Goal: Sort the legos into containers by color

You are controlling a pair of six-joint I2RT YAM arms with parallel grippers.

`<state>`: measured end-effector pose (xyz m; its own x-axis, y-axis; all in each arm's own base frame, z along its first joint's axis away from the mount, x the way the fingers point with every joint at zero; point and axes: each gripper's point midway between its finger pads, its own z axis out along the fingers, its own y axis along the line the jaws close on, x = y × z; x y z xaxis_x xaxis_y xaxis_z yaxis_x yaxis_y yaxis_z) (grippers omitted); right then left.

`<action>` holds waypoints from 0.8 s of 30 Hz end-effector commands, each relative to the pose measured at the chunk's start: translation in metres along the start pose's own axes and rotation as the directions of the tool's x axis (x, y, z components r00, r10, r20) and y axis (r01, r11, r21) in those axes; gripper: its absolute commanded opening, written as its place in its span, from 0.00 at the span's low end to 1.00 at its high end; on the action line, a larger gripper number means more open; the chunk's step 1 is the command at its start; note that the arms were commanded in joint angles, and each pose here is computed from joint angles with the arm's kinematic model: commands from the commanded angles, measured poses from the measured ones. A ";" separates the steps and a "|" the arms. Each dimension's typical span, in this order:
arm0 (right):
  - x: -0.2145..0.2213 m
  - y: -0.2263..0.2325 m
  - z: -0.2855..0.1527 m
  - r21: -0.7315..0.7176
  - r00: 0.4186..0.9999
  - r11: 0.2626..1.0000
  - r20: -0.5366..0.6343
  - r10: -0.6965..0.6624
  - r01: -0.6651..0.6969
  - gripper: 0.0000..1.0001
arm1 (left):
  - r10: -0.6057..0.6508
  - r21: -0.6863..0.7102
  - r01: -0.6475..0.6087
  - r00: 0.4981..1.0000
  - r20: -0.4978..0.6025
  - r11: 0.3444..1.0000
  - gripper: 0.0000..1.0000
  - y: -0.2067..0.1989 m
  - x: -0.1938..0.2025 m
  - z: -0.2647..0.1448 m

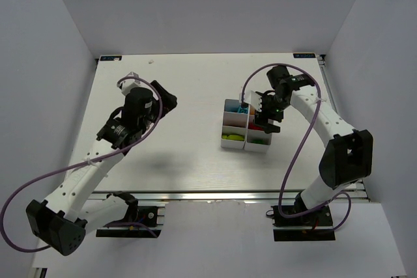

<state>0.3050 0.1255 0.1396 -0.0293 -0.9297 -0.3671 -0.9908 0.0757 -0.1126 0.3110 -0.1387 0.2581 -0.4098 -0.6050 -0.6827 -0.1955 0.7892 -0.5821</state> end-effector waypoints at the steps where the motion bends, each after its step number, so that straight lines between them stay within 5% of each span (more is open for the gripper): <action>1: -0.011 0.000 -0.013 0.026 0.999 0.999 0.037 -0.023 0.022 0.89 | -0.053 0.024 0.053 0.999 -0.002 0.998 0.98 -0.009 -0.013 -0.006; 6: -0.032 0.002 -0.039 0.068 0.991 0.997 0.133 -0.031 0.022 0.89 | -0.160 -0.081 0.155 0.985 -0.057 0.985 0.98 0.020 -0.003 0.007; 9: -0.059 -0.014 -0.060 0.179 0.957 0.982 0.288 0.008 -0.062 0.89 | -0.280 -0.197 0.257 0.955 -0.099 0.946 0.76 0.060 0.001 0.025; 10: -0.066 -0.020 -0.065 0.207 0.941 0.974 0.337 0.019 -0.094 0.89 | -0.309 -0.233 0.277 0.944 -0.113 0.932 0.52 0.070 0.004 0.029; 13: -0.091 -0.022 -0.076 0.204 0.877 0.967 0.479 0.041 -0.156 0.89 | -0.386 -0.378 0.302 0.906 -0.171 0.875 0.38 0.108 0.018 0.045; 16: -0.104 -0.013 -0.075 0.125 0.832 0.974 0.548 0.089 -0.186 0.78 | -0.428 -0.437 0.321 0.888 -0.170 0.840 0.50 0.125 0.016 0.063; 17: -0.106 -0.013 -0.075 0.115 0.823 0.975 0.559 0.096 -0.192 0.74 | -0.431 -0.465 0.309 0.884 -0.180 0.830 0.69 0.132 0.019 0.071; 20: -0.110 -0.010 -0.071 0.069 0.799 0.972 0.584 0.143 -0.225 0.66 | -0.413 -0.492 0.274 0.889 -0.197 0.826 0.92 0.137 0.017 0.085; 24: -0.115 -0.011 -0.071 0.062 0.774 0.968 0.614 0.155 -0.243 0.68 | -0.395 -0.560 0.198 0.882 -0.257 0.805 0.94 0.157 0.035 0.108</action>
<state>0.3091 0.1941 0.2340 -0.1002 -0.5644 -0.8194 -0.9424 0.3179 -0.1038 0.3518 -0.0472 0.0917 -0.4841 -0.8379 -0.2522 -0.7569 0.5456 -0.3597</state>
